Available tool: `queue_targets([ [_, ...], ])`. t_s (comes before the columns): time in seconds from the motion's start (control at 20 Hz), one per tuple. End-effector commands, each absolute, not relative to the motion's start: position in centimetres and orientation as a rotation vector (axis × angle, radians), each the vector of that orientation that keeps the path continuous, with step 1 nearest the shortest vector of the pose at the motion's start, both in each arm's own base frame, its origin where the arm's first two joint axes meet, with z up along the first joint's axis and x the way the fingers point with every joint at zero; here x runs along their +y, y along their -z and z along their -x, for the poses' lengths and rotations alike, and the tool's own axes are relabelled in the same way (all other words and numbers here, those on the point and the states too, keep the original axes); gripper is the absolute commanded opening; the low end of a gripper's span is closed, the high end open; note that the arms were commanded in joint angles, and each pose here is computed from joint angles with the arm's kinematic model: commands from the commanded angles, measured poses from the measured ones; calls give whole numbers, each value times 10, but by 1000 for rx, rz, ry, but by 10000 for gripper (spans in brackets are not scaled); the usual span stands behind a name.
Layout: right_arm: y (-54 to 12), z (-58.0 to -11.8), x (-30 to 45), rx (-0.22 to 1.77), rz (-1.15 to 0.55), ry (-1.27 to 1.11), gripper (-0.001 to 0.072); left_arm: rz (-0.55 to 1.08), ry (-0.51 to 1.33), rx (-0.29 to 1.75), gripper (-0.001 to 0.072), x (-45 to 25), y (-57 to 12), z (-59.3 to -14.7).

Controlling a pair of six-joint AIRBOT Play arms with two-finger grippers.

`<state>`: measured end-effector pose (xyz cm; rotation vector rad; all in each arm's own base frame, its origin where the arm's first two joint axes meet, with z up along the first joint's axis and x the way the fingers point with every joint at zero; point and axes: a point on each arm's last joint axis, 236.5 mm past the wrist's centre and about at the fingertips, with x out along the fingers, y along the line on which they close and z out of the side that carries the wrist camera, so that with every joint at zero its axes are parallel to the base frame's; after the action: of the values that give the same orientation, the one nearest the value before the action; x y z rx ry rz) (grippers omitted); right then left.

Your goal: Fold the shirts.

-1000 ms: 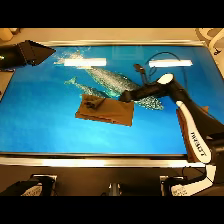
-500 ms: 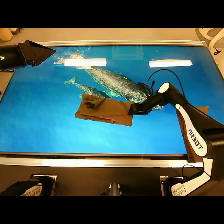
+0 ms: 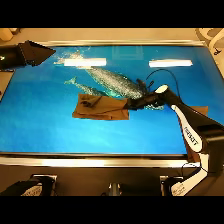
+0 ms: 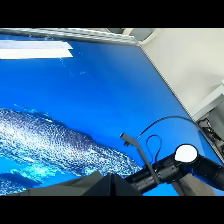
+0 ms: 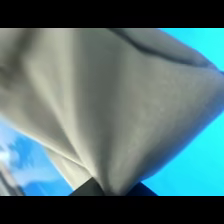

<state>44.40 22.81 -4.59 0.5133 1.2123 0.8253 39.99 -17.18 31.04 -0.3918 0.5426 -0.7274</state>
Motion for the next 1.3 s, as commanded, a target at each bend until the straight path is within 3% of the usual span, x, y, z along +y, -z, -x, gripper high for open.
queue_targets([
  [0.0, -33, -471, 205, 1000, -527, -928, 23, 380, 717, 544, 24, -170, -308, -401],
  [0.2, -110, -486, 121, 894, -456, -854, 23, 360, 700, 550, 24, -166, -304, -403],
  [0.55, -120, -463, -19, 968, -358, -600, 23, 360, 700, 550, 25, -166, -304, -403],
  [0.85, -129, -453, -126, 884, -435, -349, 23, 360, 700, 550, 25, -166, -304, -403],
  [1.25, -184, -404, -197, 787, -523, -87, 23, 359, 699, 547, 25, -166, -305, -404],
])
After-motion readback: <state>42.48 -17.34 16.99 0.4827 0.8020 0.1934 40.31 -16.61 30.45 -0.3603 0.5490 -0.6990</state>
